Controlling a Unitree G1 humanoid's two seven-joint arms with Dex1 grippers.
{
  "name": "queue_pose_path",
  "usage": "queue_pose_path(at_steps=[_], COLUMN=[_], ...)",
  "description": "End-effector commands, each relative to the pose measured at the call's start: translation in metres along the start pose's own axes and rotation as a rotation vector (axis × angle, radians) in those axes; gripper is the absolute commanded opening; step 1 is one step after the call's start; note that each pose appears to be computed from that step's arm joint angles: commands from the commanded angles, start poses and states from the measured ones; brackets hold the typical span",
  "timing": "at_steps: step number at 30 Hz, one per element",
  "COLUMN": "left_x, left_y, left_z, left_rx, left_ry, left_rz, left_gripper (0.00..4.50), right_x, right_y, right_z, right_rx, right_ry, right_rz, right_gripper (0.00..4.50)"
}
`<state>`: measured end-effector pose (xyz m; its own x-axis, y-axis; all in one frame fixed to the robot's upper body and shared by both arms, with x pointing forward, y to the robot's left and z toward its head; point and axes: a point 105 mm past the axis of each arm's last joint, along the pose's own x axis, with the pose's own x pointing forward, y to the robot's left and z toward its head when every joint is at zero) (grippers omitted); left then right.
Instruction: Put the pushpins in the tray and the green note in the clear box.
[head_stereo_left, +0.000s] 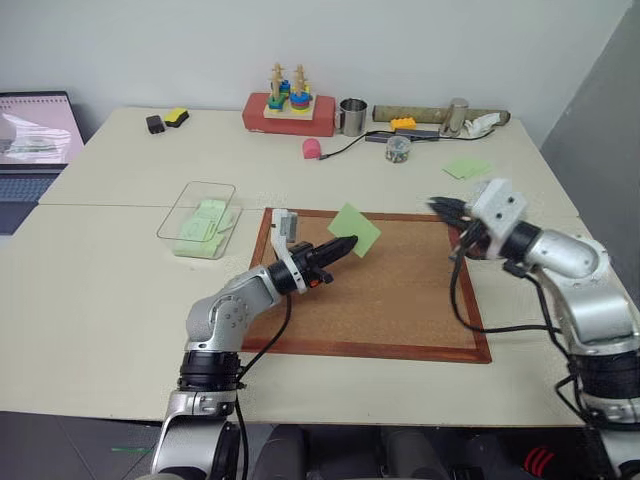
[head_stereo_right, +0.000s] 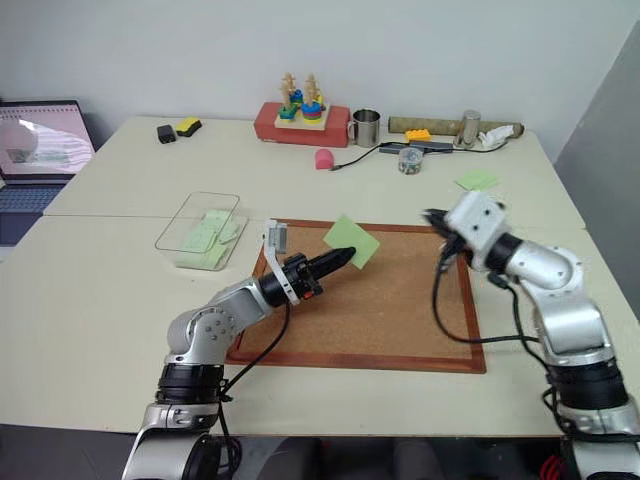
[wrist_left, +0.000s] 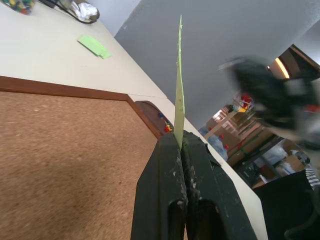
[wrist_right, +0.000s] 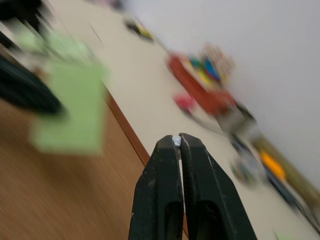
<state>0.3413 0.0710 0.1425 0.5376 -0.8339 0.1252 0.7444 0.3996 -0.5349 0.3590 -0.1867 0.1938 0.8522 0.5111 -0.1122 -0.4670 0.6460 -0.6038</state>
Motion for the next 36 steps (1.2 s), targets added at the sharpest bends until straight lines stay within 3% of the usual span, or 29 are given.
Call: queue_pose_path(at_steps=[1, 6, 11, 20, 26, 30, 36], left_x=[-0.007, -0.014, -0.015, -0.016, -0.018, -0.035, -0.083], left_y=[-0.01, -0.009, -0.01, -0.007, -0.005, -0.006, 0.013], left_z=[0.009, 0.009, 0.01, 0.009, 0.012, 0.037, 0.091], left_rx=[0.038, 0.046, 0.056, 0.063, 0.075, 0.151, 0.277], left_ry=[-0.017, -0.018, -0.023, -0.019, -0.025, -0.066, -0.161], left_rz=[-0.027, -0.006, 0.001, 0.022, 0.033, 0.069, 0.232], left_gripper=[0.01, 0.01, 0.01, 0.0, 0.0, 0.0, 0.0], right_x=[-0.005, 0.001, 0.009, 0.01, 0.006, 0.003, 0.009], right_y=[-0.031, -0.032, -0.032, -0.033, -0.044, -0.038, -0.006], right_z=[-0.037, -0.071, -0.085, -0.091, -0.066, -0.017, 0.062], right_rx=[-0.033, -0.023, 0.013, 0.025, 0.007, 0.013, 0.05], right_ry=[0.15, 0.263, 0.287, 0.284, 0.207, 0.061, -0.196], right_rz=[-0.13, -0.14, -0.146, -0.159, -0.182, -0.059, 0.181], right_gripper=[0.0, 0.0, 0.0, 1.86, 3.17, 4.02, 4.02])
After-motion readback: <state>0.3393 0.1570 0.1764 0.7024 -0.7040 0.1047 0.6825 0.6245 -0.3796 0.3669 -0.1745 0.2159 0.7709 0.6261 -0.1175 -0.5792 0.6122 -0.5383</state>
